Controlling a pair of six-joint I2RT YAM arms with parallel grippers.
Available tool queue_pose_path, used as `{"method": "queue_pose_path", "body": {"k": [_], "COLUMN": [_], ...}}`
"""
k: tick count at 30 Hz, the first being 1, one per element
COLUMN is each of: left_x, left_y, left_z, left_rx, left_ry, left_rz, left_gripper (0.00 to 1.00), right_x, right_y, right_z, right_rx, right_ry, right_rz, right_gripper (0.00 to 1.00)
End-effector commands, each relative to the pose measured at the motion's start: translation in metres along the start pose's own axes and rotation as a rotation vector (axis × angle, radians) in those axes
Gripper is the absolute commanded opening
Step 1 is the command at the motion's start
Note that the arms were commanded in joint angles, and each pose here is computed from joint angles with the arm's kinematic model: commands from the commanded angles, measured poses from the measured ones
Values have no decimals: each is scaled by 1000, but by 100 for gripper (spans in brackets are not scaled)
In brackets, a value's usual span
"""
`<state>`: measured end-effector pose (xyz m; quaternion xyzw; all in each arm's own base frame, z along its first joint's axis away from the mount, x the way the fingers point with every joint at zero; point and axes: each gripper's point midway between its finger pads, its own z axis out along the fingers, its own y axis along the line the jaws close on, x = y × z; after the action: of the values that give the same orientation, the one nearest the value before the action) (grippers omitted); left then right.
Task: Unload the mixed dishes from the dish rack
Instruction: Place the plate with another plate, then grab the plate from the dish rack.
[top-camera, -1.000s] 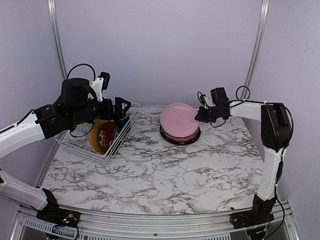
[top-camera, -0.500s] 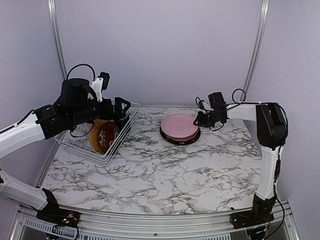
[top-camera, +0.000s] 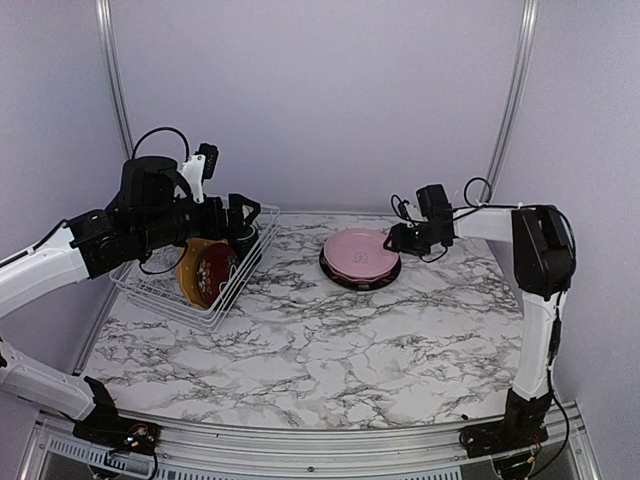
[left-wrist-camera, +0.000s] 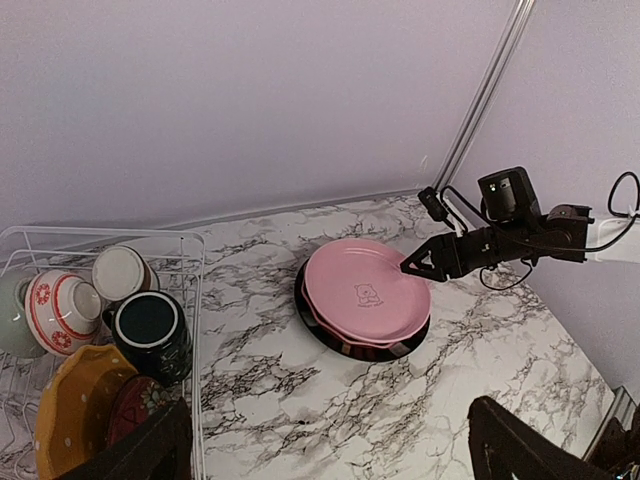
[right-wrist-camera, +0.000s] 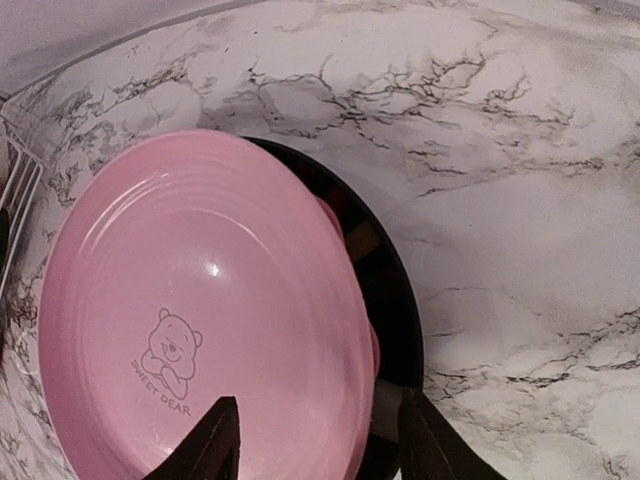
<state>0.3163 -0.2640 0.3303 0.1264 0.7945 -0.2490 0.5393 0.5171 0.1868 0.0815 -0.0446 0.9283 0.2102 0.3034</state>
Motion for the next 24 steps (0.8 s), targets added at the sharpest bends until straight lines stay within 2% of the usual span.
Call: {"method": "queue_pose_path", "body": {"k": [1,6,11,17,24], "left_x": [-5,-4,3,16,32], "left_y": [5,15,49,96,146], "left_z": [-5,-6,-7,-14,-23], "left_rx": [-14,-55,-141,-250,-413], "left_ry": [-24,-12,29,80,142], "left_rz": [4,-9,-77,-114,-91], "left_gripper": [99,99,99,99,99], "right_x": [-14,-19,-29,-40,-46], "right_y": [0,3,12,20,39], "right_z": [-5,-15,-37,-65,-107], "right_rx": [16,19,10,13,-37], "right_ry": [-29,-44,-86,-135,-224], "right_rz": [-16,-26,-58,-101,-129], "right_gripper": [56,59,75,77,78]}}
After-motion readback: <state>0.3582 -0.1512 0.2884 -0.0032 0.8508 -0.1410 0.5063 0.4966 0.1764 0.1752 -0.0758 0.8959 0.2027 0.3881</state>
